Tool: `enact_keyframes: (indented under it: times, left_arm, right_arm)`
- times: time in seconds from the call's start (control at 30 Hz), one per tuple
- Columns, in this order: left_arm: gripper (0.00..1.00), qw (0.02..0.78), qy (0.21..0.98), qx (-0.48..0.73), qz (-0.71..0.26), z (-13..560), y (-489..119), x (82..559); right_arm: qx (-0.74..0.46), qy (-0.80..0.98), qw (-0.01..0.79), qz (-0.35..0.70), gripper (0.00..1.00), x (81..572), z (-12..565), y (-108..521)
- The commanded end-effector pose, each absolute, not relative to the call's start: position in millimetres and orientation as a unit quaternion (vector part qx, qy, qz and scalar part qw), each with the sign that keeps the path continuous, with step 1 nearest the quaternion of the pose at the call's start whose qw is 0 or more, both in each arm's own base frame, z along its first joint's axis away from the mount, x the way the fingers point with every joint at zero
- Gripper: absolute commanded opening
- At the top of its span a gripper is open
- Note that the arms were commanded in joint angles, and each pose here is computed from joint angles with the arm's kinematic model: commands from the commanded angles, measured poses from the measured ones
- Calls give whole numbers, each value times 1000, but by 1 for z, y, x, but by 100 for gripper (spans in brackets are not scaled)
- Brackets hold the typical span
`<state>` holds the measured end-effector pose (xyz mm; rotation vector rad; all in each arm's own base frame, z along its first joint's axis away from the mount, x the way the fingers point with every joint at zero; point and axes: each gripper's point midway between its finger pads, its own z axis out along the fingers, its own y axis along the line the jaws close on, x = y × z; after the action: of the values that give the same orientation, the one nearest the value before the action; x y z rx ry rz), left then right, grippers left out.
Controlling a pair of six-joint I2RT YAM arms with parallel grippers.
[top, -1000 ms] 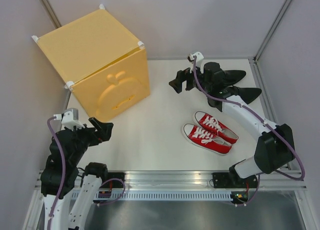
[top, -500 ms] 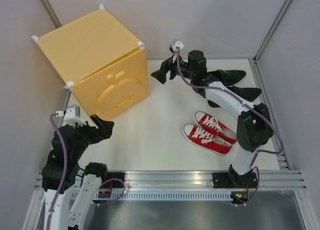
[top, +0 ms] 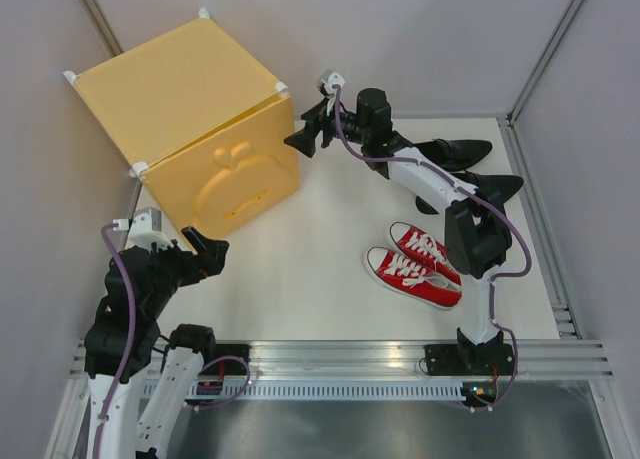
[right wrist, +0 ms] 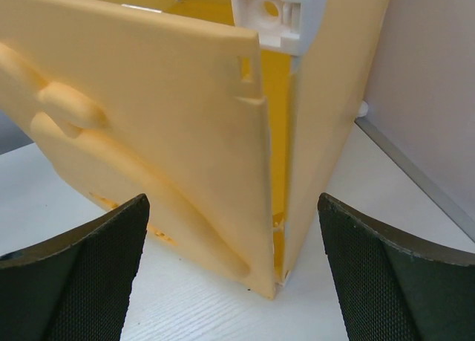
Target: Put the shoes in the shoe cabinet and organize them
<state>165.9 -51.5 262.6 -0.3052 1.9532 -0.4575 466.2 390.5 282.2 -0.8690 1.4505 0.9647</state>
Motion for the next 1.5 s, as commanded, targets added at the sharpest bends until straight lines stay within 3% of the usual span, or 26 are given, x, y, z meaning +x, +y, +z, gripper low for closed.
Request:
enact_keyframes:
  times: [0.0,0.83,1.47]
  left_arm:
    - [100,542,807,-126,-199,275,-53,171]
    - [100,549,801,-131,-202,282,-52,168]
    - [100,599,756,-138,-225,341,-49,146]
  right_arm:
    - [-407,564,577,429,98,460,307,404]
    - [-478,543,509,466,94,388,296,387]
    - [-544,534,452,463,95,241,300,342]
